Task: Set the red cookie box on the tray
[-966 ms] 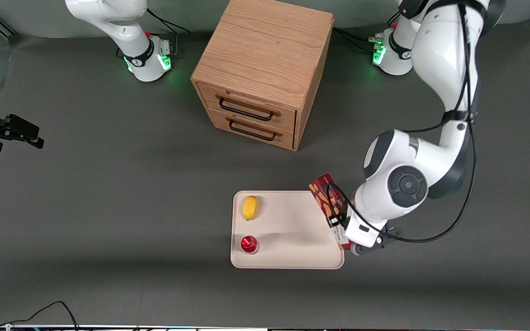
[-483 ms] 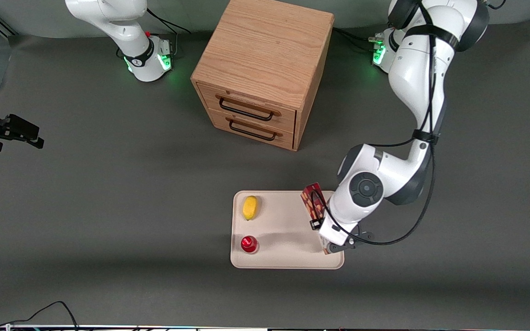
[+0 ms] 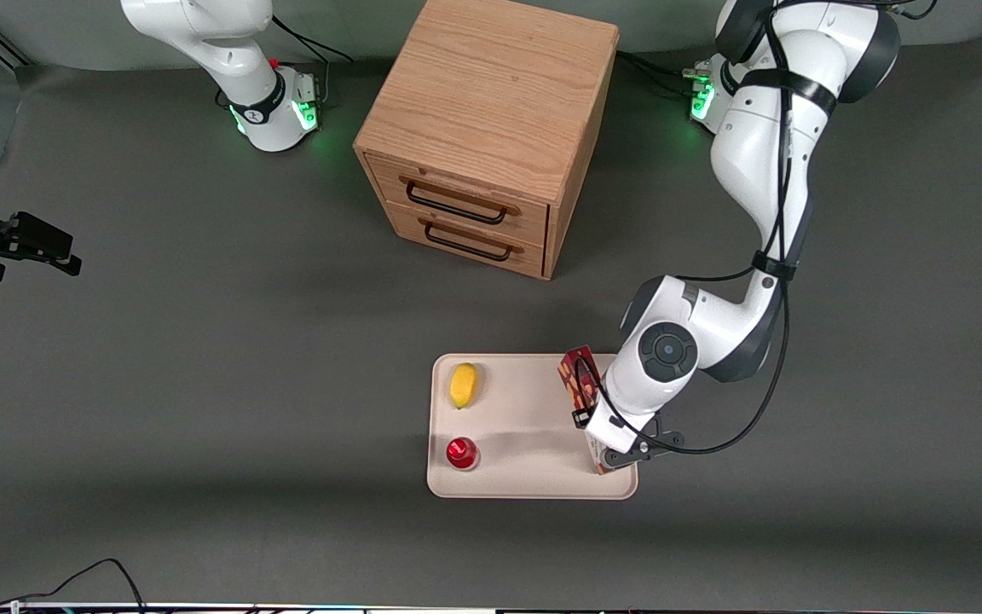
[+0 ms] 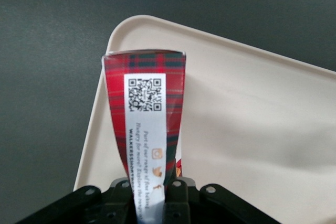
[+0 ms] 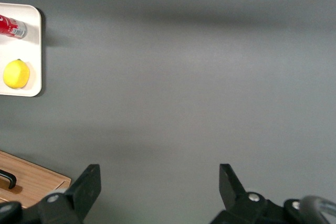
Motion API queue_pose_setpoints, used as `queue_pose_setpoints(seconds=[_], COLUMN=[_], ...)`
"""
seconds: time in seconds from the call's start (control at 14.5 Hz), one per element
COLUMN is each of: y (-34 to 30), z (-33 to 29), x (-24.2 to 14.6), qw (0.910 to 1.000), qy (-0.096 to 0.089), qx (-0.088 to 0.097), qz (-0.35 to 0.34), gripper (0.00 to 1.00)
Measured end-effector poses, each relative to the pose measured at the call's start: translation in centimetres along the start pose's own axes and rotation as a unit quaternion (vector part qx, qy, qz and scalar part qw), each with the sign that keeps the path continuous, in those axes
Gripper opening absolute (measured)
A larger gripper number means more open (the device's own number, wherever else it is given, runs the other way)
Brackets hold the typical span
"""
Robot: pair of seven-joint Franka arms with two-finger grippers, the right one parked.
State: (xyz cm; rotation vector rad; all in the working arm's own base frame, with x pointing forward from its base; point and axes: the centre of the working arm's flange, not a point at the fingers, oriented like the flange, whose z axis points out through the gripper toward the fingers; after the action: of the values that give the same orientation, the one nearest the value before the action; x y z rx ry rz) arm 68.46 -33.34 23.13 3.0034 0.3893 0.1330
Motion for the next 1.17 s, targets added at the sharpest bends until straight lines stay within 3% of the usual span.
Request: queue_pose_setpoints(seconds=[0.14, 0.48, 0.69, 1.03, 1.17], y=[-0.1, -0.3, -0.1, 0.1, -1.1], z=[0.3, 0.0, -2.5, -12.9, -18.6], x=[0.1, 0.5, 1.0, 1.5, 2.0], qw=[1.0000, 1.0000, 0.9998, 0.9954, 0.9927], qy=[0.005, 0.008, -0.012, -0.081, -0.107], qx=[0.000, 0.000, 0.013, 0.048, 0.053], qz=[0.003, 0.001, -0.005, -0.019, -0.016], gripper=[0.23, 0.76, 1.00, 1.00, 1.00])
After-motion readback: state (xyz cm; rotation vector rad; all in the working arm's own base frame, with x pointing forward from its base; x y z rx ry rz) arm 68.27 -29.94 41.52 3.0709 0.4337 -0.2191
